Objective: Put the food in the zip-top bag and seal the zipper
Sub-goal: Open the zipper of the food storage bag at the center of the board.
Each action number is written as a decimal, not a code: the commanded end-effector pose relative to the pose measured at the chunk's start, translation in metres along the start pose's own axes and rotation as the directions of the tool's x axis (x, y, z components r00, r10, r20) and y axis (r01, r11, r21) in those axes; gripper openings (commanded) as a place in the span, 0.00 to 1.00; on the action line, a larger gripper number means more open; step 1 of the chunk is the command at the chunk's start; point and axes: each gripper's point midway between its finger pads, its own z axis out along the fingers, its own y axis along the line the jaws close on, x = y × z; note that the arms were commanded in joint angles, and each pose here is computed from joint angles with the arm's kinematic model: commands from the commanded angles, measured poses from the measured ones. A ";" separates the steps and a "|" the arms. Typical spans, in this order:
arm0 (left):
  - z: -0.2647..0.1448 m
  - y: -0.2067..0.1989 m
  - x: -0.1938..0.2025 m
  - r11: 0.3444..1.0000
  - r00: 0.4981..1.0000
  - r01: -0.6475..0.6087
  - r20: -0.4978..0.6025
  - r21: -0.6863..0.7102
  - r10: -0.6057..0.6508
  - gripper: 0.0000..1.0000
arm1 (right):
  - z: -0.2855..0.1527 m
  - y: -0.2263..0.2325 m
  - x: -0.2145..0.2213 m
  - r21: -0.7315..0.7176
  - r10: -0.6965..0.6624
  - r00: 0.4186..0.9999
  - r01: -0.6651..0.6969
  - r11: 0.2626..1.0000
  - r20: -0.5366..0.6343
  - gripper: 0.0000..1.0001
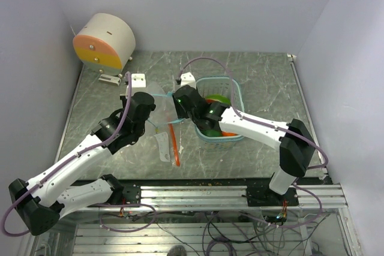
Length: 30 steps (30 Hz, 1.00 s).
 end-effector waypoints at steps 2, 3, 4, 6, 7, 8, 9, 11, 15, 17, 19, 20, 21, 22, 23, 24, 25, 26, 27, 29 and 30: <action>-0.005 0.015 -0.013 0.998 0.999 0.017 0.038 -0.065 -0.015 0.07 | 0.003 0.030 0.006 -0.176 -0.030 0.999 0.034 0.984 0.024 0.48; -0.005 0.012 -0.013 0.999 0.999 0.023 0.041 -0.049 -0.021 0.07 | -0.004 0.049 -0.003 -0.286 -0.005 0.998 0.024 0.958 0.066 0.48; -0.004 0.009 -0.012 0.999 0.999 0.026 0.042 -0.038 -0.025 0.07 | -0.008 0.060 -0.007 -0.352 0.005 0.996 0.025 0.936 0.085 0.48; 0.000 0.001 -0.009 0.999 0.999 0.028 0.036 -0.019 -0.028 0.07 | -0.015 0.074 -0.013 -0.431 0.019 0.994 0.030 0.902 0.110 0.50; 0.004 -0.004 -0.006 0.999 0.999 0.030 0.032 -0.011 -0.030 0.07 | -0.016 0.078 -0.015 -0.447 0.023 0.993 0.033 0.894 0.119 0.53; 0.007 -0.009 -0.001 1.000 0.999 0.030 0.024 -0.001 -0.030 0.07 | -0.017 0.077 -0.017 -0.448 0.027 0.992 0.032 0.893 0.125 0.55; 0.011 -0.014 0.005 1.000 1.000 0.027 0.013 0.004 -0.028 0.07 | -0.016 0.075 -0.019 -0.436 0.031 0.991 0.029 0.900 0.130 0.57; 0.019 -0.024 0.017 0.999 1.000 0.030 -0.008 0.014 -0.030 0.07 | -0.015 0.065 -0.021 -0.389 0.033 0.991 0.021 0.921 0.132 0.57; 0.029 -0.035 0.034 0.999 0.999 0.029 -0.030 0.013 -0.028 0.07 | -0.021 0.044 -0.024 -0.308 0.020 0.989 0.026 0.951 0.147 0.63; 0.032 -0.039 0.035 0.999 0.999 0.030 -0.032 0.017 -0.029 0.07 | -0.034 0.035 -0.032 -0.298 0.027 0.984 0.027 0.954 0.176 0.64; 0.033 -0.043 0.035 0.999 0.999 0.028 -0.031 0.025 -0.027 0.07 | -0.051 0.029 -0.041 -0.305 0.038 0.977 0.028 0.952 0.208 0.71; 0.034 -0.044 0.035 0.999 0.999 0.028 -0.031 0.028 -0.027 0.07 | -0.059 0.025 -0.045 -0.311 0.044 0.974 0.028 0.950 0.224 0.73; 0.034 -0.045 0.036 0.999 0.999 0.024 -0.032 0.029 -0.023 0.07 | -0.069 0.021 -0.049 -0.316 0.051 0.970 0.029 0.948 0.239 0.77; 0.035 -0.047 0.036 0.999 0.999 0.023 -0.032 0.030 -0.022 0.07 | -0.078 0.017 -0.054 -0.318 0.056 0.965 0.028 0.948 0.255 0.78; 0.035 -0.047 0.035 0.999 0.999 0.022 -0.031 0.030 -0.021 0.07 | -0.086 0.012 -0.058 -0.315 0.061 0.962 0.027 0.949 0.267 0.81; 0.035 -0.048 0.036 0.999 0.999 0.020 -0.033 0.032 -0.019 0.07 | -0.094 0.006 -0.061 -0.304 0.064 0.959 0.023 0.952 0.276 0.81; 0.036 -0.049 0.036 0.999 0.999 0.020 -0.034 0.033 -0.019 0.07 | -0.099 -0.001 -0.062 -0.283 0.066 0.958 0.017 0.959 0.279 0.82; 0.035 -0.049 0.035 0.999 0.999 0.019 -0.032 0.034 -0.018 0.07 | -0.104 -0.010 -0.062 -0.255 0.068 0.958 0.005 0.967 0.279 0.83; 0.034 -0.048 0.034 0.999 0.999 0.018 -0.031 0.035 -0.017 0.07 | -0.107 -0.020 -0.062 -0.216 0.070 0.958 -0.009 0.976 0.277 0.83; 0.032 -0.047 0.032 0.999 1.000 0.020 -0.026 0.036 -0.019 0.07 | -0.106 -0.042 -0.054 -0.114 0.063 0.967 -0.036 0.993 0.245 0.84; 0.031 -0.046 0.030 0.999 1.000 0.021 -0.021 0.037 -0.021 0.07 | -0.102 -0.052 -0.049 -0.061 0.055 0.974 -0.042 0.997 0.221 0.85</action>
